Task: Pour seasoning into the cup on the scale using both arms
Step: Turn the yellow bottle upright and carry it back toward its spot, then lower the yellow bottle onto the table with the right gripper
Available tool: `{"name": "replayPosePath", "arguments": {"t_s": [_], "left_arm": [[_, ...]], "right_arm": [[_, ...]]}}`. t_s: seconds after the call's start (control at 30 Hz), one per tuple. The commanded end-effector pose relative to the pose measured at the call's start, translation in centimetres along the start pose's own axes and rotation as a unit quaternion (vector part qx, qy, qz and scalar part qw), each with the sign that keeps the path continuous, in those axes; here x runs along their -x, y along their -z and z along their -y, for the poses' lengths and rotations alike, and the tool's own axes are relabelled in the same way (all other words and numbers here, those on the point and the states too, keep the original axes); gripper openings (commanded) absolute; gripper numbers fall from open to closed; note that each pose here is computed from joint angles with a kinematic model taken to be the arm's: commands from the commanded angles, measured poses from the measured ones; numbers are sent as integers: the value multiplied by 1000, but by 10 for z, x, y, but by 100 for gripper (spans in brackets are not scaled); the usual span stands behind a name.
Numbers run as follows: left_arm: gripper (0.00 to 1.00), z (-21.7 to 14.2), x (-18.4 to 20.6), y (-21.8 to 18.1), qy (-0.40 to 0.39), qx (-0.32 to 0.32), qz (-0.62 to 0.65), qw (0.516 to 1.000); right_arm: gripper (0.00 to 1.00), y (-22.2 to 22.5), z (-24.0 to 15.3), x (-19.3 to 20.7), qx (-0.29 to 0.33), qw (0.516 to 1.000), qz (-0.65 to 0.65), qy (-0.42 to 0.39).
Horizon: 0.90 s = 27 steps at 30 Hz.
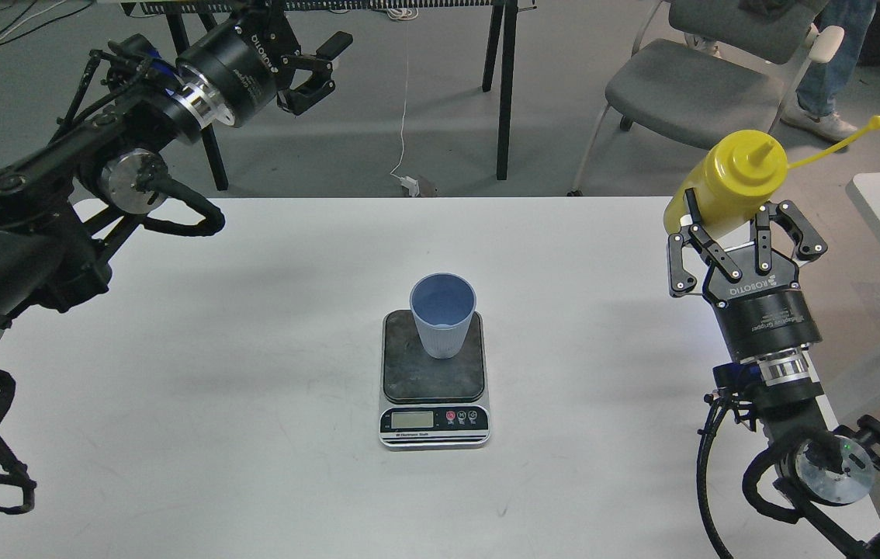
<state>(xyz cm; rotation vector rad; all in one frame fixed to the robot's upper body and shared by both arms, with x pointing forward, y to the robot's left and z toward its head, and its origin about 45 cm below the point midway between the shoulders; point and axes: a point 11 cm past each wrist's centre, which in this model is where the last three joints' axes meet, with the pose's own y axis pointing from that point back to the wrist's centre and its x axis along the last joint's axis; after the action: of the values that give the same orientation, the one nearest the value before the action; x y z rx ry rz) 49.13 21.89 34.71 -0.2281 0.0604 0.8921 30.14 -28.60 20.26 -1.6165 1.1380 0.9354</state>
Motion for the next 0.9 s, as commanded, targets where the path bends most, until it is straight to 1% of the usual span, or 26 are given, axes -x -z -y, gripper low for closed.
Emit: {"name": "replayPosePath", "arguments": {"t_s": [0.0, 0.17, 0.3, 0.4, 0.67, 0.87], "left_arm": [[100, -1, -1, 1, -1, -2, 0, 1000], [100, 2, 3, 1, 3, -1, -1, 1000], [100, 3, 5, 3, 8, -5, 8, 1000], [99, 3, 5, 3, 9, -6, 11, 1000], [99, 3, 6, 4, 10, -4, 11, 1000], [100, 3, 6, 4, 9, -4, 11, 1000]], "right_arm": [[45, -1, -11, -12, -13, 1000, 6, -20], [45, -2, -19, -26, -20, 999, 5, -43], [45, -5, -24, -50, -33, 997, 2, -76], [45, -6, -26, -61, -43, 995, 2, -91], [45, -13, -27, -68, -46, 994, 6, -101], [45, -13, -28, -84, -53, 991, -1, -122]]}}
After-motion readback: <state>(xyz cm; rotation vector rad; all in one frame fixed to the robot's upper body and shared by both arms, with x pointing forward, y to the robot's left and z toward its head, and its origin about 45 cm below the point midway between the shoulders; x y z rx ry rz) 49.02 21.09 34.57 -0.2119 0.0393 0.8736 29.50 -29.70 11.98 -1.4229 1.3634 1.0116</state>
